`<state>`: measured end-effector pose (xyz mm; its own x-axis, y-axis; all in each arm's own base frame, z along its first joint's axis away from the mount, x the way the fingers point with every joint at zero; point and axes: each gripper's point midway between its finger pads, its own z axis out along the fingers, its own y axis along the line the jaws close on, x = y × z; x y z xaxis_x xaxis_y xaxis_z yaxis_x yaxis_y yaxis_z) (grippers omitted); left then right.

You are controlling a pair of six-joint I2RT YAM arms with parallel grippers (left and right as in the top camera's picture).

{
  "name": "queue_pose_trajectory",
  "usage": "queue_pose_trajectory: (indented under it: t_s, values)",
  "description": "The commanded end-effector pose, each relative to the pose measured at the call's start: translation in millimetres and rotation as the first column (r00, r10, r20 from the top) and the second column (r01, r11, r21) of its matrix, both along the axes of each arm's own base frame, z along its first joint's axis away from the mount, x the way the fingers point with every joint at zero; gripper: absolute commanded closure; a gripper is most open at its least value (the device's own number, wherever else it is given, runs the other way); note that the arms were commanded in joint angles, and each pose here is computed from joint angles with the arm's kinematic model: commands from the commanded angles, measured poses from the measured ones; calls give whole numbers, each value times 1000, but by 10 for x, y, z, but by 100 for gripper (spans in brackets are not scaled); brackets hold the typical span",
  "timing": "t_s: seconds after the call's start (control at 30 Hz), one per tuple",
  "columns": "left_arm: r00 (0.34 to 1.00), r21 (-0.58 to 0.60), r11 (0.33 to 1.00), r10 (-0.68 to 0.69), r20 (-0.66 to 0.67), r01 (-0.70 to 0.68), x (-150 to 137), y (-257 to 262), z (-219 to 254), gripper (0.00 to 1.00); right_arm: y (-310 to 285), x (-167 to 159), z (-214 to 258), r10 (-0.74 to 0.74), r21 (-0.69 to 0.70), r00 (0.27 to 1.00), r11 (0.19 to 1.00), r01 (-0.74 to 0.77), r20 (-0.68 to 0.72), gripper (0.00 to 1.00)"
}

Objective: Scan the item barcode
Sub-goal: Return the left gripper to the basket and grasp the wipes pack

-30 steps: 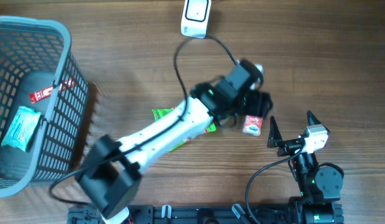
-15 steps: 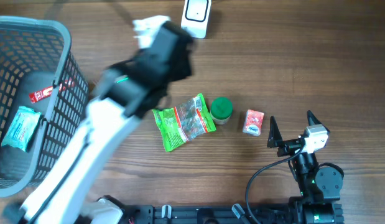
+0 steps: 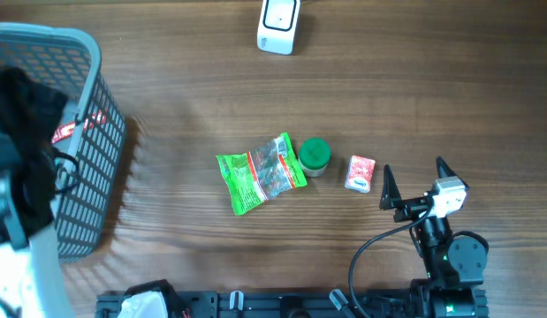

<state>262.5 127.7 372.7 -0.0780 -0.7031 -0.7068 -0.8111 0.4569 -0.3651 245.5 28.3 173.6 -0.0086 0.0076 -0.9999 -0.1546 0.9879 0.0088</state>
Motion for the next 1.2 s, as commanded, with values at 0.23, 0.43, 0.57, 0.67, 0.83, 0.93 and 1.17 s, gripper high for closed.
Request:
queue_pose_trajectory:
  t_s: [0.23,0.43,0.57,0.67,0.83,0.93,1.17]
  values:
    - [926,-353,898,133,-353,-264,277,834,-1879,6,-17,0,15,-10,18,1000,1000,10,5,0]
    - [863,-404,803,250,-438,-438,215,1073,-2370,2,-17,0,14,-10,18,1000,1000,10,4,0]
    - [817,-383,772,290,-499,-508,129,1238,-2710,0,-17,0,15,-10,18,1000,1000,10,5,0]
    - [789,-356,771,291,-542,-529,119,1321,-2957,0,-17,0,15,-10,18,1000,1000,10,5,0]
    - [793,-342,798,257,-552,-496,239,1435,-3231,0,-17,0,15,-10,18,1000,1000,10,5,0]
    - [788,-329,800,267,-555,-502,248,1483,-3291,0,-17,0,15,-10,18,1000,1000,10,5,0]
    - [771,-271,804,322,-549,-530,200,1635,-3281,6,-17,0,15,-10,18,1000,1000,10,5,0]
